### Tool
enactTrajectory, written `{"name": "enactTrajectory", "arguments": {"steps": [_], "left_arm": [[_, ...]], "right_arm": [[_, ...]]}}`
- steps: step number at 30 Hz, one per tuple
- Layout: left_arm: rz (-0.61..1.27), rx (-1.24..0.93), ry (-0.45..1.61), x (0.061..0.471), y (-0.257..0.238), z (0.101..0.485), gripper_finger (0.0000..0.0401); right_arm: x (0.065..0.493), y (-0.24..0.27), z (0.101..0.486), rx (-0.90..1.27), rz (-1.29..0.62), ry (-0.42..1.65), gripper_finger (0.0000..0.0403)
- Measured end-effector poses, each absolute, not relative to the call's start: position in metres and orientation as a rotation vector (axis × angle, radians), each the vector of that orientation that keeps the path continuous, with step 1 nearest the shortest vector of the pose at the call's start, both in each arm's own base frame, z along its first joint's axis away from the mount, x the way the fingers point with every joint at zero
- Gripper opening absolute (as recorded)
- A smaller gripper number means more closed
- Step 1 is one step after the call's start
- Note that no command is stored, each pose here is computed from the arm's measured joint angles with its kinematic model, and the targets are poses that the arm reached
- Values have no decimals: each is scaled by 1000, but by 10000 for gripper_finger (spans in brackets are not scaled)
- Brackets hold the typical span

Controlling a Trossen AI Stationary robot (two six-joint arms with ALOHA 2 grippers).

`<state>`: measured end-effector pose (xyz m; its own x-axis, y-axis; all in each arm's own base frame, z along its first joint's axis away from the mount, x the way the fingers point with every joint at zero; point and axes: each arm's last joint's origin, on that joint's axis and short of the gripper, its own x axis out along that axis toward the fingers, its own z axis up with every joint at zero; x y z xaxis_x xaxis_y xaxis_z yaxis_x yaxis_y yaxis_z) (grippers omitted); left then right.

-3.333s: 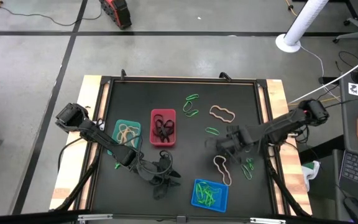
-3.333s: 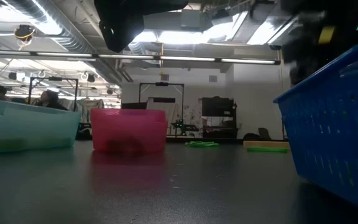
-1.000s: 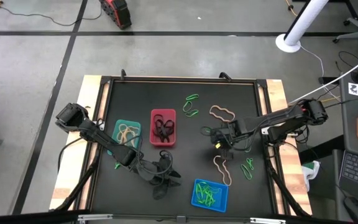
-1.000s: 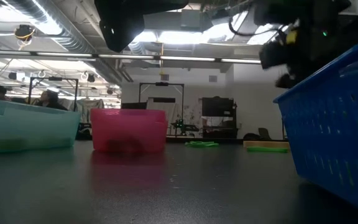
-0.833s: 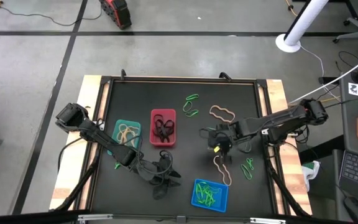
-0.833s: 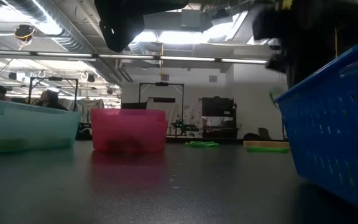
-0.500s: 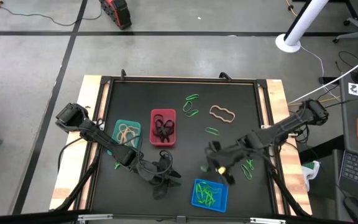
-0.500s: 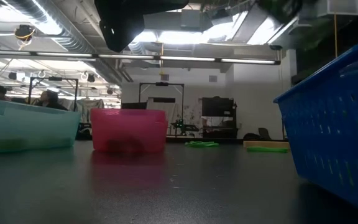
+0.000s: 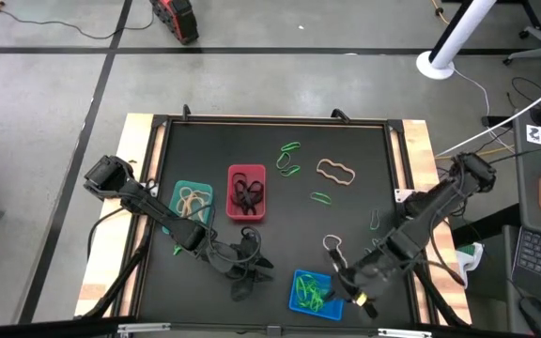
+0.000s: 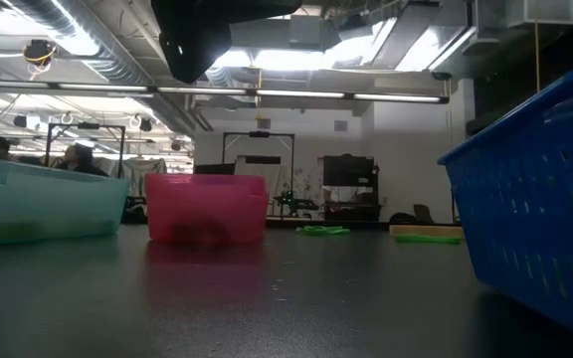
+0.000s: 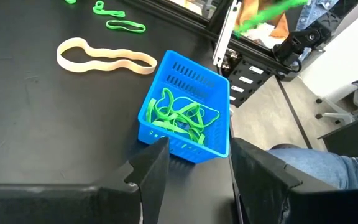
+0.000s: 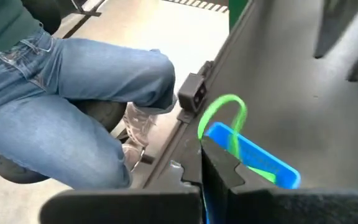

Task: Sort rubber bands into baskets
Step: Put the green rubber band into the blue bin, then put the light yellow rubber band into the light blue bin

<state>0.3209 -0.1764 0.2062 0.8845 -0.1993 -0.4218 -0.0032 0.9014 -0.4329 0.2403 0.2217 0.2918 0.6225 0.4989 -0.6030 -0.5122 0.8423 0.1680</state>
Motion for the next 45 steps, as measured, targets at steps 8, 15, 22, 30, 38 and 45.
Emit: {"name": "enactTrajectory", "arguments": {"steps": [8, 15, 22, 30, 38, 45], "left_arm": [[-105, -438, 480, 321, -176, 206, 171], [-104, -438, 481, 321, -176, 206, 171], [-105, -438, 481, 321, -176, 206, 171], [-104, -438, 481, 321, -176, 206, 171], [-105, -438, 481, 321, -176, 206, 171], [-104, -438, 481, 321, -176, 206, 171]], "right_arm": [[253, 237, 264, -46, 578, 733, 0], [256, 240, 247, -81, 561, 805, 1], [257, 239, 245, -105, 505, 798, 28], [258, 238, 245, -115, 477, 788, 117], [257, 238, 245, -112, 485, 792, 175], [256, 230, 240, -89, 407, 882, 173]]}}
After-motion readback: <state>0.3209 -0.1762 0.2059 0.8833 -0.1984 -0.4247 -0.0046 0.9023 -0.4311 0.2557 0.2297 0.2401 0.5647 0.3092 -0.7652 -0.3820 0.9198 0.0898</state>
